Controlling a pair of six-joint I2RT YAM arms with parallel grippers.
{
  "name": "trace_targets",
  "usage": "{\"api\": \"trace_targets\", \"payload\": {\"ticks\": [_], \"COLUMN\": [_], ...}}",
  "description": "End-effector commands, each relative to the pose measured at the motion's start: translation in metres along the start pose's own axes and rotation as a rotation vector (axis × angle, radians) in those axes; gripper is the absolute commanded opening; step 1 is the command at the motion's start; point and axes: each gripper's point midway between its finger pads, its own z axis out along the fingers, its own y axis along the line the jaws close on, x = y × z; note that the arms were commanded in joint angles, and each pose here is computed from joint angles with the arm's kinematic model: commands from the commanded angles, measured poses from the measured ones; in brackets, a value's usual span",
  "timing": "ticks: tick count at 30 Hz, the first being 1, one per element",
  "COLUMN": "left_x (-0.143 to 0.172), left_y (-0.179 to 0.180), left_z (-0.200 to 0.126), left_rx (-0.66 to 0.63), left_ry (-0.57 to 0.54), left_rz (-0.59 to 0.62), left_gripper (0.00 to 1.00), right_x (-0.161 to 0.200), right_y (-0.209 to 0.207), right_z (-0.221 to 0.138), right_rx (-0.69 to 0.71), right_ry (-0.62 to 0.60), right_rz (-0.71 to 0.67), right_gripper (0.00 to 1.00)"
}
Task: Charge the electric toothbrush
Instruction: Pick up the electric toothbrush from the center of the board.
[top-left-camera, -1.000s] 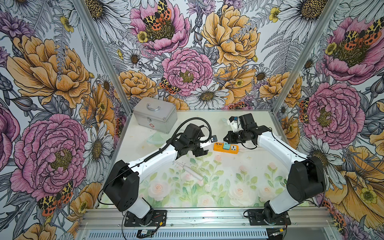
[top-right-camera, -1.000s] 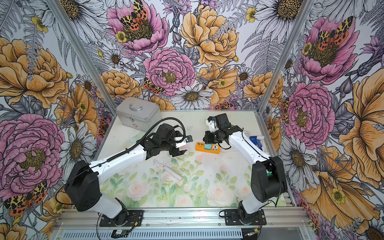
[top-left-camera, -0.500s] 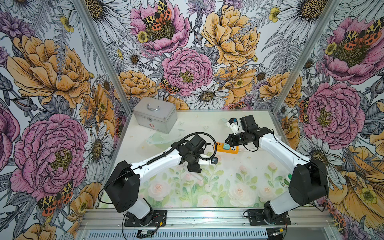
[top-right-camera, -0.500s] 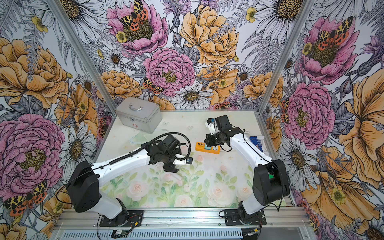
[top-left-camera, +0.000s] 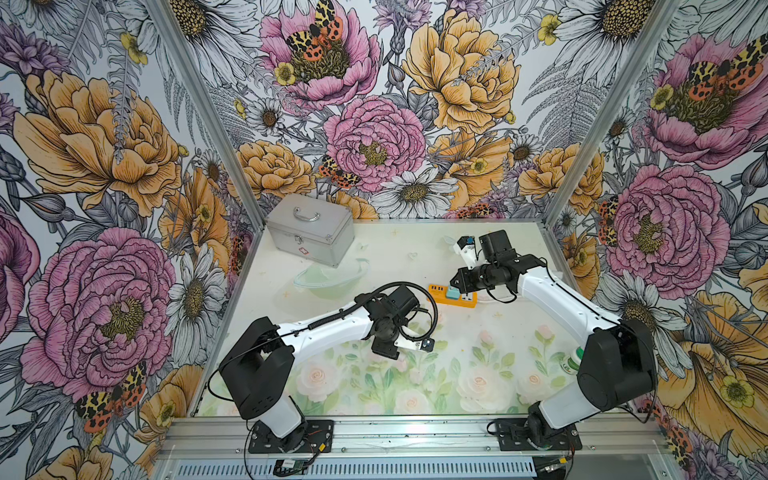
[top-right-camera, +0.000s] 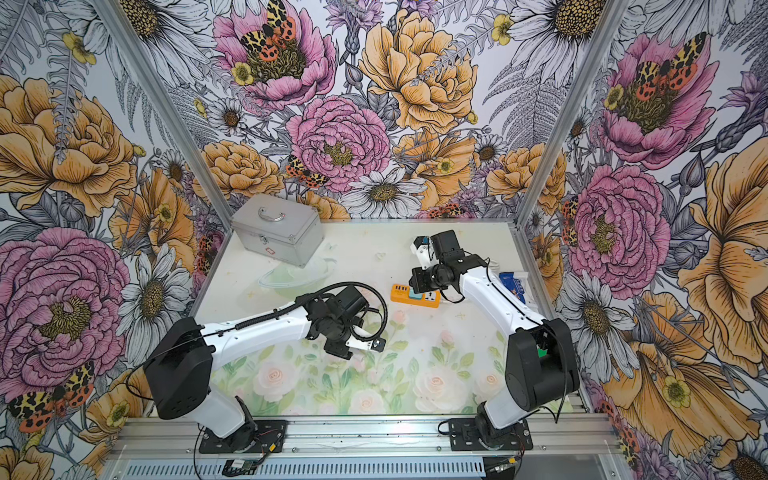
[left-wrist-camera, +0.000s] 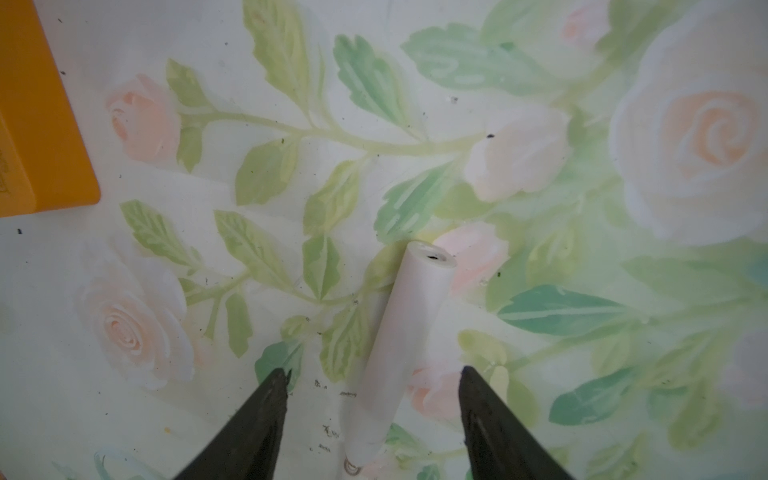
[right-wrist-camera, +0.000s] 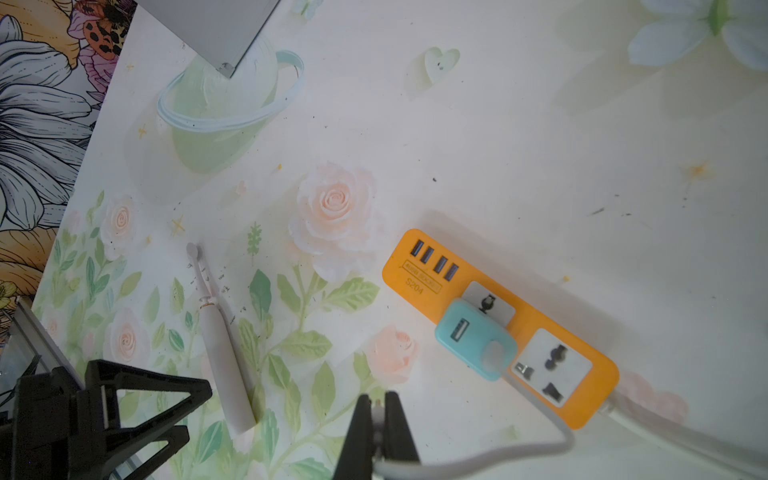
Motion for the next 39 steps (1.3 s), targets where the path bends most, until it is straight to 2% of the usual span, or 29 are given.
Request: {"api": "trace_targets", "payload": {"ticks": [1,16,22,31,39], "left_x": [0.001,0.004,0.007,0.008,0.012], "left_y": [-0.001,-0.004,-0.003,-0.005,-0.012], "left_z": [0.008,0.030,0.037,0.039,0.052], "left_rx": [0.004,-0.067,-0.067,-0.081,-0.066], "left_ry": [0.018,0.014,0.005,-0.003,0.001], "left_rz": [0.036,-0.002,-0.025,-0.040,-0.054], "left_gripper": [0.58,0.56,0.49,0.34,0.34], "right_x": [-0.006,-0.009,-0.010,-0.010,-0.010], "right_y": [0.002,0.001,0.002,-0.001,-0.003], "right_z": [-0.003,-0.004,-0.005,-0.007,-0.010], "right_rx": [0.009,0.012,0.014,0.022,0.026], "right_ry": [-0.017,-0.024,-0.026,-0.031,-0.038], "right_rz": [-0.012,-0.013,-0.013,-0.010,-0.008], "right_gripper": [0.00,0.00,0.00,0.00,0.00]}}
